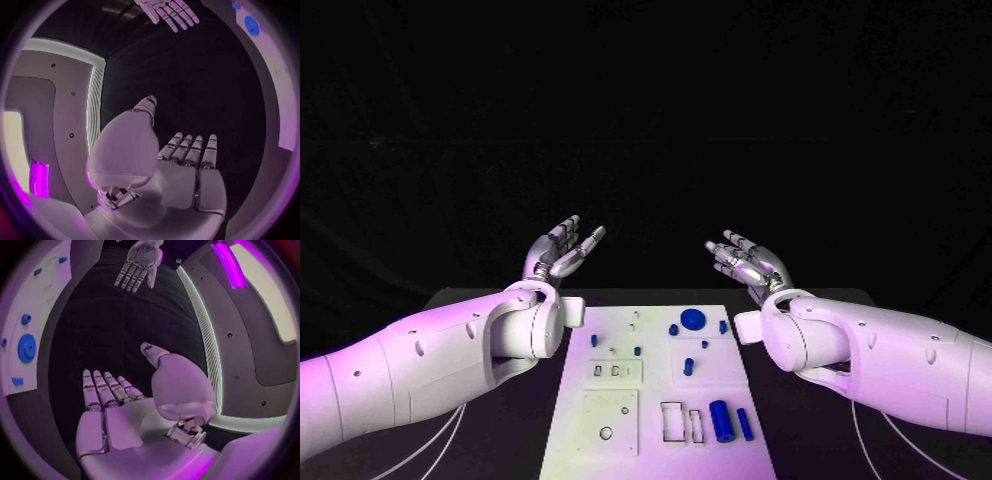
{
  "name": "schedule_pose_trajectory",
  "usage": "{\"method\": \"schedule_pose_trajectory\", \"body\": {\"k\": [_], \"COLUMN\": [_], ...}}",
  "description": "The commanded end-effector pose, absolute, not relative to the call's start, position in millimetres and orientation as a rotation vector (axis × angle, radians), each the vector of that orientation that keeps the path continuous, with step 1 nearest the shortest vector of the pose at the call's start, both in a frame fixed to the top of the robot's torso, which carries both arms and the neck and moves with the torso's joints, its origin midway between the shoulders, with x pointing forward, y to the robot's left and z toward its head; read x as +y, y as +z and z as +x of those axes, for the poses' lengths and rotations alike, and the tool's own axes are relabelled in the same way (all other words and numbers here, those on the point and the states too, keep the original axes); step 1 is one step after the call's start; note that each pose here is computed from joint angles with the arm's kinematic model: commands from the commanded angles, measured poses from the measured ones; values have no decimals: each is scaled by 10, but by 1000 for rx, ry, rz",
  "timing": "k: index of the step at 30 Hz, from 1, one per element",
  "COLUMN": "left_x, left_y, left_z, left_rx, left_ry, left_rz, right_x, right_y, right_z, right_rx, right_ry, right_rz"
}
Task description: Assemble the parts on the task board
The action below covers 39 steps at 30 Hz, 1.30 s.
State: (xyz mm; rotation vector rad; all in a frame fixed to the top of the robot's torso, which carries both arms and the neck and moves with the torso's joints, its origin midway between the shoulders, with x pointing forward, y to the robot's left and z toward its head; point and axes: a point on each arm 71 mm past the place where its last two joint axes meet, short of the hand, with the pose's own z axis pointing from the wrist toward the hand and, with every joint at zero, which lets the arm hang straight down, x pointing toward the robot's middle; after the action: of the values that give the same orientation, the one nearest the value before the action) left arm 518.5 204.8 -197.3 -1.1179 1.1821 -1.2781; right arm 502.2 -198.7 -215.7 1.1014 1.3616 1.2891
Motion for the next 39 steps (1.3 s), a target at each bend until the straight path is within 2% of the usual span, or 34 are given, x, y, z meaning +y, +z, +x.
{"method": "schedule_pose_trajectory", "body": {"k": [1, 7, 8, 14, 28, 39], "left_x": [1999, 1999, 2088, 2151, 2185, 2152], "left_y": [-1946, -1946, -1928, -1880, -1755, -1608], "left_z": [5185, 5185, 5175, 5153, 5068, 4889], "left_rx": [1182, 1182, 1183, 1168, 1169, 1232], "left_ry": [-1364, -1364, -1368, -1366, -1394, -1502], "left_rz": [-1100, -1100, -1099, -1090, -1054, -979], "right_x": [-1886, -1887, -2064, -2130, -2178, -2087], "right_y": [-2152, -2135, -2049, -1974, -1806, -1696], "right_z": [5052, 5093, 5133, 5155, 5186, 5168], "right_rx": [1512, 1546, 1491, 1462, 1473, 1581], "right_ry": [1413, 1427, 1278, 1200, 1120, 893], "right_rz": [1030, 1005, 763, 623, 414, -43]}}
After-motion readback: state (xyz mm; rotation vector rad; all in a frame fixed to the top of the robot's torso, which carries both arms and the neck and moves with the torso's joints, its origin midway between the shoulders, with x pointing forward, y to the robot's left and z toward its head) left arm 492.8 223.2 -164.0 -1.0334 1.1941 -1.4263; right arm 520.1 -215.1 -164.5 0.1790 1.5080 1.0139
